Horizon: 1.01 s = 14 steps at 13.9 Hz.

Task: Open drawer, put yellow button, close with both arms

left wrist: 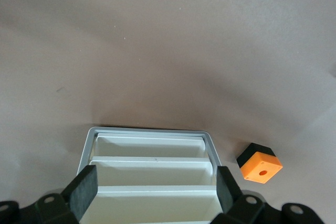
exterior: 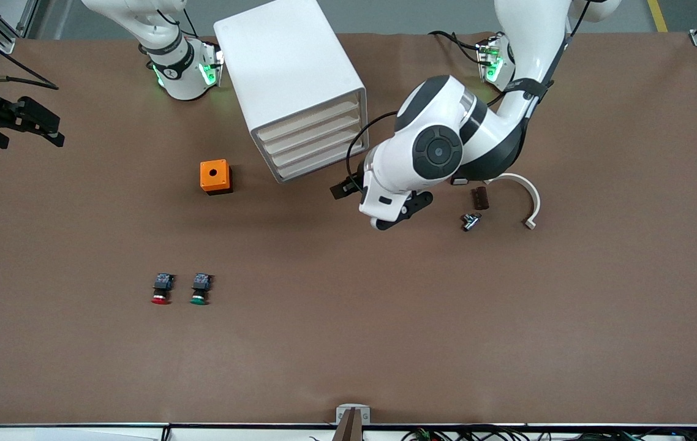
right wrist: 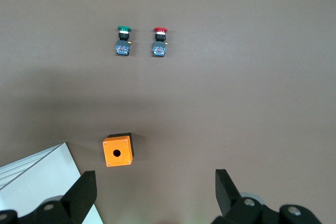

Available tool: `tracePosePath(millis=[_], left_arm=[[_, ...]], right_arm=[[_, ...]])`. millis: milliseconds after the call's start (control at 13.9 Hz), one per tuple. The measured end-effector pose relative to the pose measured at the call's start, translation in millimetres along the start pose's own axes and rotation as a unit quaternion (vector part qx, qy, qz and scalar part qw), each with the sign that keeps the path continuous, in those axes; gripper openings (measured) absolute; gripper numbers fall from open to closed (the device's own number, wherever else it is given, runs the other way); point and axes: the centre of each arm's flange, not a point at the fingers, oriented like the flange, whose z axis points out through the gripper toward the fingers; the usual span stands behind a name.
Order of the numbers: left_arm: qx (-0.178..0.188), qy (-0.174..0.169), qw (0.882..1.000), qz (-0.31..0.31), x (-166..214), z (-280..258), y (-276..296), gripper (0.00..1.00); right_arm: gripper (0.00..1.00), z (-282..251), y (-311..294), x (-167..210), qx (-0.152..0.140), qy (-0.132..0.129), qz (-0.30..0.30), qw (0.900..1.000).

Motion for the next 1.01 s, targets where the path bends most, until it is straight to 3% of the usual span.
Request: tracePosePath(millis=[216,719,1006], left_arm=[[-0.003,0.006,1.0,-0.001,11.7,-17.6,-8.6,1.0],[-0.016,0.017,0.994,0.103,52.6,-133.7,-78.3,1.0],[0.011,0.04,0.985,0.17,71.9,-200.2,-141.2,1.0]], right_arm=[[1.0,-3.4,-1.9,-2.0,0.0,0.004,-0.002,1.0],[1.0,-13.1,-1.6,-7.3,-0.001,0.016,-0.001,1.0],[1.0,-13.4,-1.2,-7.1,-0.001,0.017,-0.001,1.0]])
